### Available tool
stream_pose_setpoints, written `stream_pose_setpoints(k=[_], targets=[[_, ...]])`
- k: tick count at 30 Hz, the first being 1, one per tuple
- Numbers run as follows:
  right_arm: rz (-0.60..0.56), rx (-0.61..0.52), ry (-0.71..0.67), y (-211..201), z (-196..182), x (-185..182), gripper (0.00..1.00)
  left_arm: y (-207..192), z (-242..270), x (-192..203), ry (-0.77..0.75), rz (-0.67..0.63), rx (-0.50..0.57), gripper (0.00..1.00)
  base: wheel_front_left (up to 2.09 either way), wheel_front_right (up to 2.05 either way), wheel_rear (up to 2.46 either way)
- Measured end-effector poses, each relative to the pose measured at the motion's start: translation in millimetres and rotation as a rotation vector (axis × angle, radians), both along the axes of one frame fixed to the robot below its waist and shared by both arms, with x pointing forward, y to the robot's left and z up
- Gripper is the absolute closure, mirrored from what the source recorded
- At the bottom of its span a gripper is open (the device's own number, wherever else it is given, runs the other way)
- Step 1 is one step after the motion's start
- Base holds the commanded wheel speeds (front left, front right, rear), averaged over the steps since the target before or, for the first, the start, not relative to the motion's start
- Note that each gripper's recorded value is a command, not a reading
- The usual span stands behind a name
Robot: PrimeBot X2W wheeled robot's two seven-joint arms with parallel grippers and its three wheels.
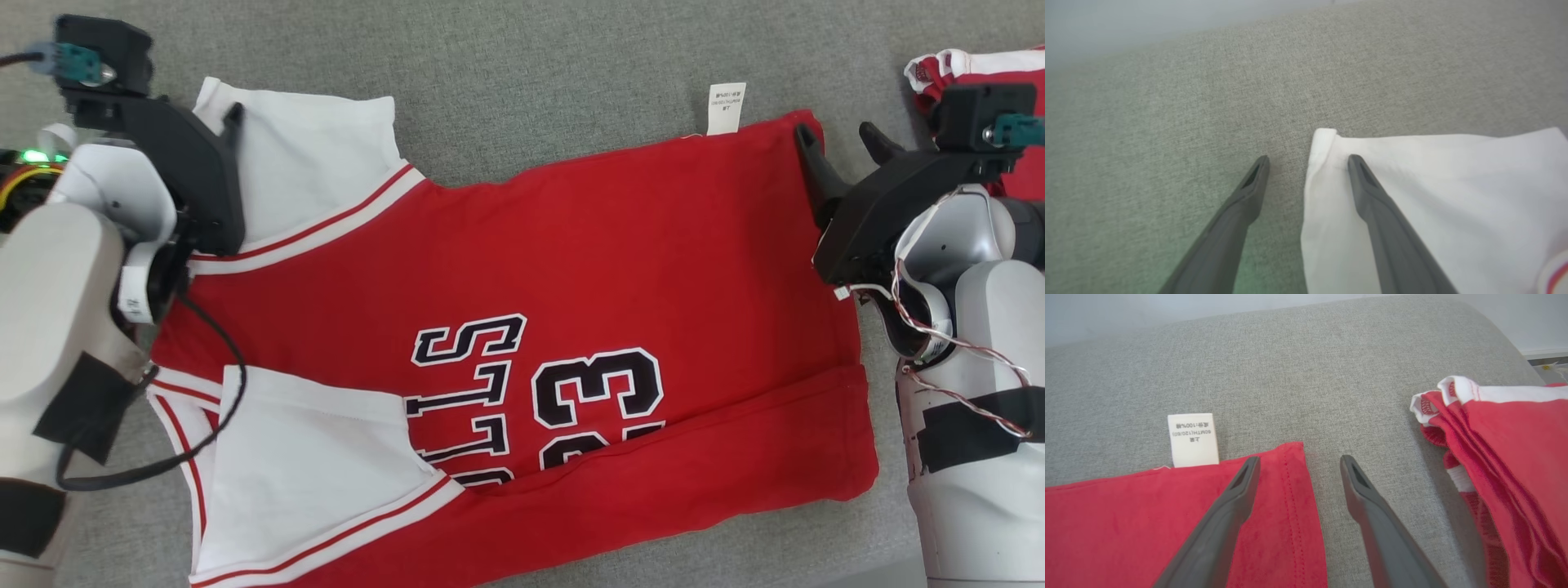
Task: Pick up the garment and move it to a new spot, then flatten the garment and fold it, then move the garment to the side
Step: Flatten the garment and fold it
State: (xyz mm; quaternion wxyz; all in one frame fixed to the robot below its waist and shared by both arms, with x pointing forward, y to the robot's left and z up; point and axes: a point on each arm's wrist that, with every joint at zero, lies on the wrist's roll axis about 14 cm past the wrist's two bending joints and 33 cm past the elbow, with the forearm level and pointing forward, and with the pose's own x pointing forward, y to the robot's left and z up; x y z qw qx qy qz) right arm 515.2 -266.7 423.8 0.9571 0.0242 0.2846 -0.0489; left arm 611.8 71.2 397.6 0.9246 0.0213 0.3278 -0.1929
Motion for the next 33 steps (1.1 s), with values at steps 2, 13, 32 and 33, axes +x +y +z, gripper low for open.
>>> stream_pose_setpoints(k=[2, 13, 32, 33], targets=[[0.002, -0.007, 0.003, -1, 1, 2, 0.00, 5, -1, 3, -0.004, 0.011, 0.006, 0.03, 0.00, 0.00, 0.00], [0.025, -0.057, 0.093, -6, -10, 4, 0.00, 4, -16, 3, 0.057, 0.001, -0.026, 1.00, 0.00, 0.00, 0.00], [0.071, -0.126, 0.253, -8, -26, 16, 0.00, 13, -13, 2, 0.045, 0.001, -0.034, 1.00, 0.00, 0.00, 0.00], [0.076, -0.124, 0.270, -6, -29, 16, 0.00, 13, -13, 2, 0.045, 0.001, -0.036, 1.00, 0.00, 0.00, 0.00]])
